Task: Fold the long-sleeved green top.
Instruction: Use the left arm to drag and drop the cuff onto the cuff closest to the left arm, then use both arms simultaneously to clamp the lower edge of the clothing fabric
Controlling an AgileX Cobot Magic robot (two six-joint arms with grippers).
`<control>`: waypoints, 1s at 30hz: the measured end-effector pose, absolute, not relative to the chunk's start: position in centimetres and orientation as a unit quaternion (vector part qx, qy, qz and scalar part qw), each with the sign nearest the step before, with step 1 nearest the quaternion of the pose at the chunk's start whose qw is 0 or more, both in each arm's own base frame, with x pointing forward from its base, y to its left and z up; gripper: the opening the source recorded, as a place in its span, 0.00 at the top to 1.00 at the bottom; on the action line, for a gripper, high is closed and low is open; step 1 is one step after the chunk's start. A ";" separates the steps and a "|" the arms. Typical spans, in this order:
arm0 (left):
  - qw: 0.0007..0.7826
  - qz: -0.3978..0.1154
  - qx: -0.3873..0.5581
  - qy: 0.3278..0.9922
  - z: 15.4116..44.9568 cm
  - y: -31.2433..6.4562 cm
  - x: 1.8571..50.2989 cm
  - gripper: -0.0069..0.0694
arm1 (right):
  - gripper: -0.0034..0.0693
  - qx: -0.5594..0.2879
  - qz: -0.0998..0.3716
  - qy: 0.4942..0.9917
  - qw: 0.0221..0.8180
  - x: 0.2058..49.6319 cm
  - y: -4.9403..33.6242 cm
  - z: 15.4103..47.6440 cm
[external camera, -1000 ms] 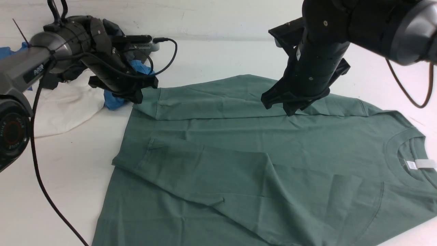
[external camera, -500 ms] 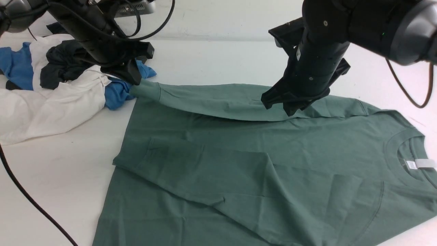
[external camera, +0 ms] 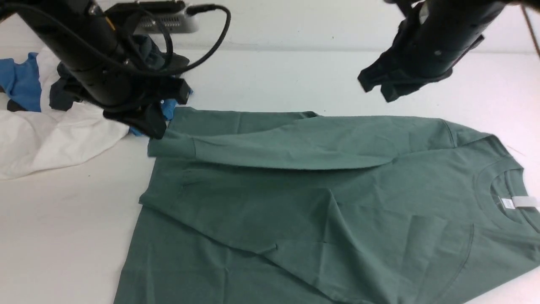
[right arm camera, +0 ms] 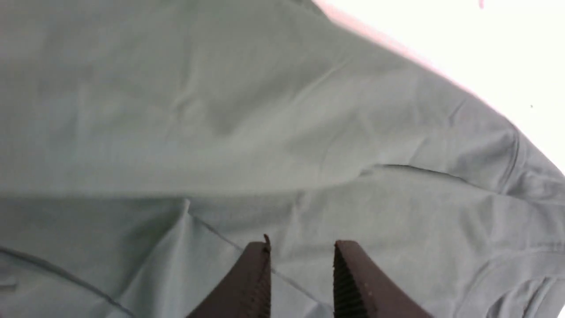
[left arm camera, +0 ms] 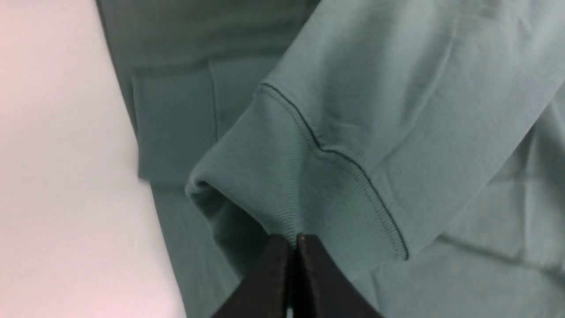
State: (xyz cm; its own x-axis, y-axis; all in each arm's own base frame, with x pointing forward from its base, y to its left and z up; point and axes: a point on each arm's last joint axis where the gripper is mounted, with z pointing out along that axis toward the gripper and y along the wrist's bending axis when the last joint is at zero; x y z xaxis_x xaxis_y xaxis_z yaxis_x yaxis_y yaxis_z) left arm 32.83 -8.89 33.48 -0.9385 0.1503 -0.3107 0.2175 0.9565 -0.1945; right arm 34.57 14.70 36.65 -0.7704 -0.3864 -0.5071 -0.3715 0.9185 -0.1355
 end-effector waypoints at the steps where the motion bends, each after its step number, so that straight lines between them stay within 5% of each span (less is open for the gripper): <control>1: 0.139 -0.113 0.089 0.980 33.2 -8.8 31.6 0.92 | 0.68 -0.196 -0.004 0.943 0.269 34.0 13.9 36.9; 19: 0.057 -0.099 0.065 0.991 26.1 -7.8 27.3 0.91 | 0.68 -0.182 0.032 0.960 0.212 29.0 11.5 35.2; 30: 0.028 -0.084 0.070 0.994 25.1 -7.6 27.3 0.57 | 0.68 -0.180 0.041 0.955 0.234 27.8 11.1 36.6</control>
